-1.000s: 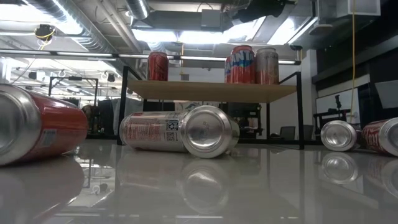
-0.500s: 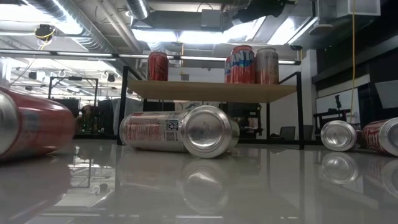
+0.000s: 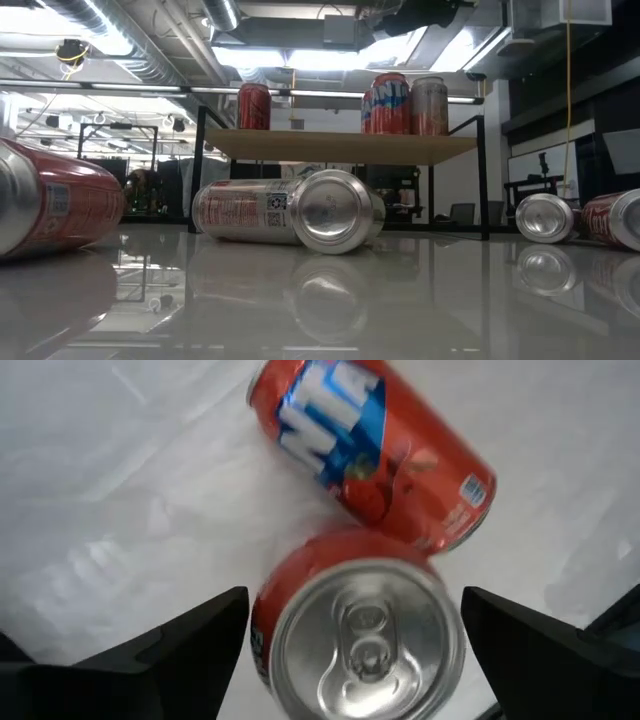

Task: Place canned beverage on shelf
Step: Put the orange soda can on the shelf aligned with the other orange soda can

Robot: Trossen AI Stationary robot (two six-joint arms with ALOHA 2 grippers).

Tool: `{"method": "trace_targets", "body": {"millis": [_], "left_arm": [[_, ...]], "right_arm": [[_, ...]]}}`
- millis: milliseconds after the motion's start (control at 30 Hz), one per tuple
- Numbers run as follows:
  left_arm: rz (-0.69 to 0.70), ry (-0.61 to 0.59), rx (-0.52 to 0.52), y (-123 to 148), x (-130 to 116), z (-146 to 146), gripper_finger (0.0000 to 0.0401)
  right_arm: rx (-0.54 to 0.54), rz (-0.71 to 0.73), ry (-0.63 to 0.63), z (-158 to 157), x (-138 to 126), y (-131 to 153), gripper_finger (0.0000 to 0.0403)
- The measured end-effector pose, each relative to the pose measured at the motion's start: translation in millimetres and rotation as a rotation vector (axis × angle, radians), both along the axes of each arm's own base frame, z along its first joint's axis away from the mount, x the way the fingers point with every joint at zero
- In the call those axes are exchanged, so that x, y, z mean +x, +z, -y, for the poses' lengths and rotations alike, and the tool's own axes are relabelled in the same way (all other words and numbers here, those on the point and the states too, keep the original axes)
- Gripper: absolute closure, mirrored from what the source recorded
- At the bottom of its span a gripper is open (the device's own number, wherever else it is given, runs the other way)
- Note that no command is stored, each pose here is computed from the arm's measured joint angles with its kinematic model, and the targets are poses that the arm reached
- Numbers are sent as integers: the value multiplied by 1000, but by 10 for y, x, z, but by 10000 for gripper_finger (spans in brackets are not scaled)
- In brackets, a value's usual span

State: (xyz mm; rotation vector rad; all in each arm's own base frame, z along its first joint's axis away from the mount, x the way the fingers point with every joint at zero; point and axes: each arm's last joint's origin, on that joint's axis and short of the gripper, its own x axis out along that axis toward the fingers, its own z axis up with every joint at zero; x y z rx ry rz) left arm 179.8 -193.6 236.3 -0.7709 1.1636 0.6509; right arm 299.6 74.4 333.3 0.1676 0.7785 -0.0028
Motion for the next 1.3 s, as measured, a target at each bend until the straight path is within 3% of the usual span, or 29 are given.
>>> {"method": "trace_targets", "body": {"millis": [200,600,933,1300], "left_arm": [[-55,-62,-35,-4,-16,15,44],[-115,-127,24,-179,40,81,46],[-139,-115,12,-200,69,67,127],[-159,-86,-31,-10,17,-113,130]], "right_arm": [[0,0,0,-1,0,0,31],[0,0,0,0,0,0,31],[0,0,0,0,0,0,31],[-1,0,-1,0,0,0,31]]}}
